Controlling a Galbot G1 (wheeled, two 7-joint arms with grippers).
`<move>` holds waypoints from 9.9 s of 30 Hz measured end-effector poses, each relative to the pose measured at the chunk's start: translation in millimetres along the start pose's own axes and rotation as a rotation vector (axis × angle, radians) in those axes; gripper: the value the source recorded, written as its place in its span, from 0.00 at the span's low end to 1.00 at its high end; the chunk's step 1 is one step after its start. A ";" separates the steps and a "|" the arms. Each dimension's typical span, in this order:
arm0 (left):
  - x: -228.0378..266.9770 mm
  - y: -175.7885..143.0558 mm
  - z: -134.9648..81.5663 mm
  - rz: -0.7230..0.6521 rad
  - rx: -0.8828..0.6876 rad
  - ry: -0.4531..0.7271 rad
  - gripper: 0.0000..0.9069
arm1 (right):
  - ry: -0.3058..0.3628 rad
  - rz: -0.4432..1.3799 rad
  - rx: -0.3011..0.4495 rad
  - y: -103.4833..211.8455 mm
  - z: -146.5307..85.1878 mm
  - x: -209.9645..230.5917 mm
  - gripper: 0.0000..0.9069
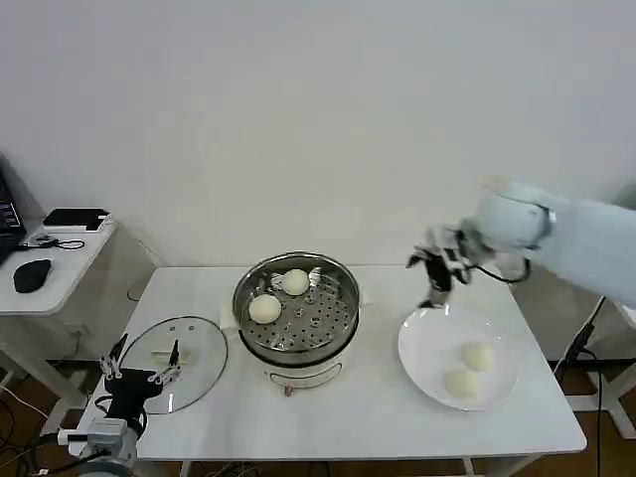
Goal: Take steamed baozi put them in steamer then cover it.
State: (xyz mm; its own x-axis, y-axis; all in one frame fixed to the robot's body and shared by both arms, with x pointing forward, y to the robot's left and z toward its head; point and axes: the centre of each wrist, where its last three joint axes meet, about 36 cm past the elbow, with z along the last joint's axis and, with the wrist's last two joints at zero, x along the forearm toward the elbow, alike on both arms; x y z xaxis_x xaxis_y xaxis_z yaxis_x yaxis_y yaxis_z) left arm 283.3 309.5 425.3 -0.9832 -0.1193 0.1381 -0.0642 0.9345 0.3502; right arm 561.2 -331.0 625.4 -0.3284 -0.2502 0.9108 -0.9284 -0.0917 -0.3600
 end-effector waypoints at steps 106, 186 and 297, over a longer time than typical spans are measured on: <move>12.7 16.4 -0.9 -0.071 -0.020 0.002 1.00 | -0.172 -0.017 0.466 -129.4 -202.8 -35.9 0.72; -5.4 11.9 2.8 -0.024 -0.038 -0.007 1.00 | 0.043 -0.010 0.128 -23.9 25.5 -32.2 1.00; -5.0 16.6 5.3 -0.067 -0.020 -0.011 1.00 | -0.006 -0.102 -0.120 -95.9 -233.0 -121.6 0.74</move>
State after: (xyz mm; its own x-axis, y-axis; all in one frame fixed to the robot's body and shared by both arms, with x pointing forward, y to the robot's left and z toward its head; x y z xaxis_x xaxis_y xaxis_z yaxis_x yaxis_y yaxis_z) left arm 286.3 327.4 425.5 -0.9786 -0.1775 0.1041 -0.1264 0.9178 0.3765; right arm 649.7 -67.3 596.3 -0.2302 -0.2510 0.9402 -0.9712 -0.0010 -0.2381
